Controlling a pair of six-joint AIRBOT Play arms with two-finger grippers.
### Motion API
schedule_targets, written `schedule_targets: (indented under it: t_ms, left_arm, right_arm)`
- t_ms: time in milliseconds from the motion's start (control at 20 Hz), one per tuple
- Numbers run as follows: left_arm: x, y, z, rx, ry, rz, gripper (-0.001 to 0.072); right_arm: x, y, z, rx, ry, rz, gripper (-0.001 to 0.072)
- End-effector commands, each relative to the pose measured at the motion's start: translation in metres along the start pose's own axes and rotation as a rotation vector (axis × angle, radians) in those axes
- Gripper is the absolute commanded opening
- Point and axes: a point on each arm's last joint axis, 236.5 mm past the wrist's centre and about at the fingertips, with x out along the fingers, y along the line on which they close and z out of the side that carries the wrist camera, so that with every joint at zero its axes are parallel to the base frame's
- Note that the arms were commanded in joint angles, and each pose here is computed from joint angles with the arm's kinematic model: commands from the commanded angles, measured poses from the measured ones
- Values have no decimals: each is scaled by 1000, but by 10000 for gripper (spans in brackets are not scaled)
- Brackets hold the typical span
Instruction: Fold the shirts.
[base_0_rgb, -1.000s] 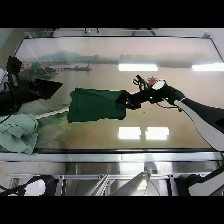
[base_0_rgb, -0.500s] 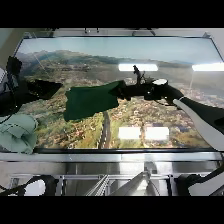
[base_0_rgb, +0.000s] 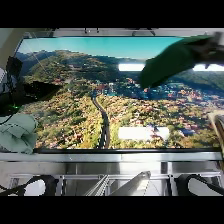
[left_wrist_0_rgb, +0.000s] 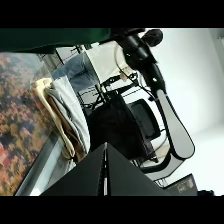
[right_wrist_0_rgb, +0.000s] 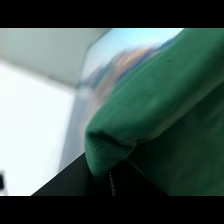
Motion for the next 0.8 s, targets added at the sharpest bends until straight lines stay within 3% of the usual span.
schedule_targets:
  t_ms: [0, 150, 250, 400, 750]
  left_arm:
    - [0, -1, -1, -2, 5, -6, 1]
    - [0, -2, -2, -2, 7, -8, 1]
    - [0, -2, -2, -2, 7, -8, 1]
    - [0, -1, -2, -2, 7, -7, 1]
    - [1, -2, -3, -2, 10, -9, 1]
  right_arm:
    - [-145, -68, 44, 157, -268, -368, 18]
    - [-240, -137, 13, 359, -294, -649, 18]
    - [-311, -180, -30, 513, -289, -933, 18]
    - [-403, -199, -76, 581, -305, -1323, 18]
    - [-400, -244, -130, 715, -205, -1378, 20]
